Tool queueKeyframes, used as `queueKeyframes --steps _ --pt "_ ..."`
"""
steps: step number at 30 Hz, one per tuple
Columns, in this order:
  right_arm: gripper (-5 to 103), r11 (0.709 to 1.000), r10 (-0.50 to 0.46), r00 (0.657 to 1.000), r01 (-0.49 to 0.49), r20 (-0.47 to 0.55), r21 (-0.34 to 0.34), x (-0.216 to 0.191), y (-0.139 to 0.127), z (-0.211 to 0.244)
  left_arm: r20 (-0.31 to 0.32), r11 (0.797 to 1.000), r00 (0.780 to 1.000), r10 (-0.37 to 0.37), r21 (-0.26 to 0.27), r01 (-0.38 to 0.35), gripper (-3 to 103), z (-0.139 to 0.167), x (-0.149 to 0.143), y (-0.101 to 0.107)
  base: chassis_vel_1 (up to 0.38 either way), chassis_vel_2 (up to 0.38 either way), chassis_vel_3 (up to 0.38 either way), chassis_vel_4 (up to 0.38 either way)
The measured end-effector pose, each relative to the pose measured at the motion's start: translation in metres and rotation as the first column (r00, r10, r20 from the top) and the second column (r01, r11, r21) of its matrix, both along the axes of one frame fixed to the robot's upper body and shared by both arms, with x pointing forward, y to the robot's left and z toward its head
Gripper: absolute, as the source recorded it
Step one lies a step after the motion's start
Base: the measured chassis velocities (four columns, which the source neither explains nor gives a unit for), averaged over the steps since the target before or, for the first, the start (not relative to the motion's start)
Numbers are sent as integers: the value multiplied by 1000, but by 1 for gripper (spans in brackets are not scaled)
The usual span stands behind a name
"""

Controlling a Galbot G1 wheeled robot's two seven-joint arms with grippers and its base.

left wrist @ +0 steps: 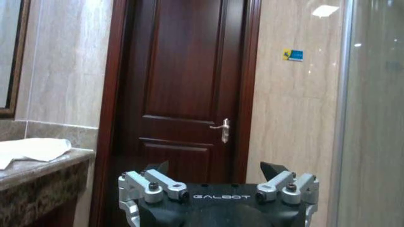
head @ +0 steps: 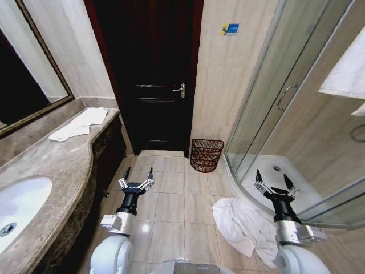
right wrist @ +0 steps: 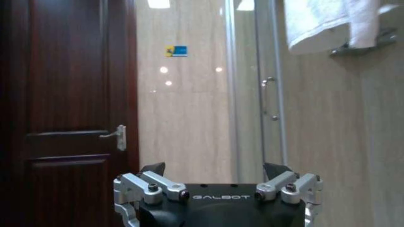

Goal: Discard the used towel into the hamper.

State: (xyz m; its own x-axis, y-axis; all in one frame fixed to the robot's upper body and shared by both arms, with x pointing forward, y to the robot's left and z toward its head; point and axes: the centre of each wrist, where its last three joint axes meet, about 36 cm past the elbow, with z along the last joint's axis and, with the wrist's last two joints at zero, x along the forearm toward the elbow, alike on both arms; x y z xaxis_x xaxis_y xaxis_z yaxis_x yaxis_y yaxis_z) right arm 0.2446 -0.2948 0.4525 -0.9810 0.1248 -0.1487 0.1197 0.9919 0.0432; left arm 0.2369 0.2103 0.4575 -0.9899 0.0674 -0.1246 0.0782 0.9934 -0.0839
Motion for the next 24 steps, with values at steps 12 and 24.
queueKeyframes --steps 12,24 --pt "100 999 36 998 -36 44 -6 5 12 9 11 1000 1000 9 14 -9 98 9 -7 -7 0 0 0 0" --pt "100 999 51 996 -52 72 7 -1 16 27 55 998 998 -24 65 21 96 15 -8 -17 0 0 0 0"
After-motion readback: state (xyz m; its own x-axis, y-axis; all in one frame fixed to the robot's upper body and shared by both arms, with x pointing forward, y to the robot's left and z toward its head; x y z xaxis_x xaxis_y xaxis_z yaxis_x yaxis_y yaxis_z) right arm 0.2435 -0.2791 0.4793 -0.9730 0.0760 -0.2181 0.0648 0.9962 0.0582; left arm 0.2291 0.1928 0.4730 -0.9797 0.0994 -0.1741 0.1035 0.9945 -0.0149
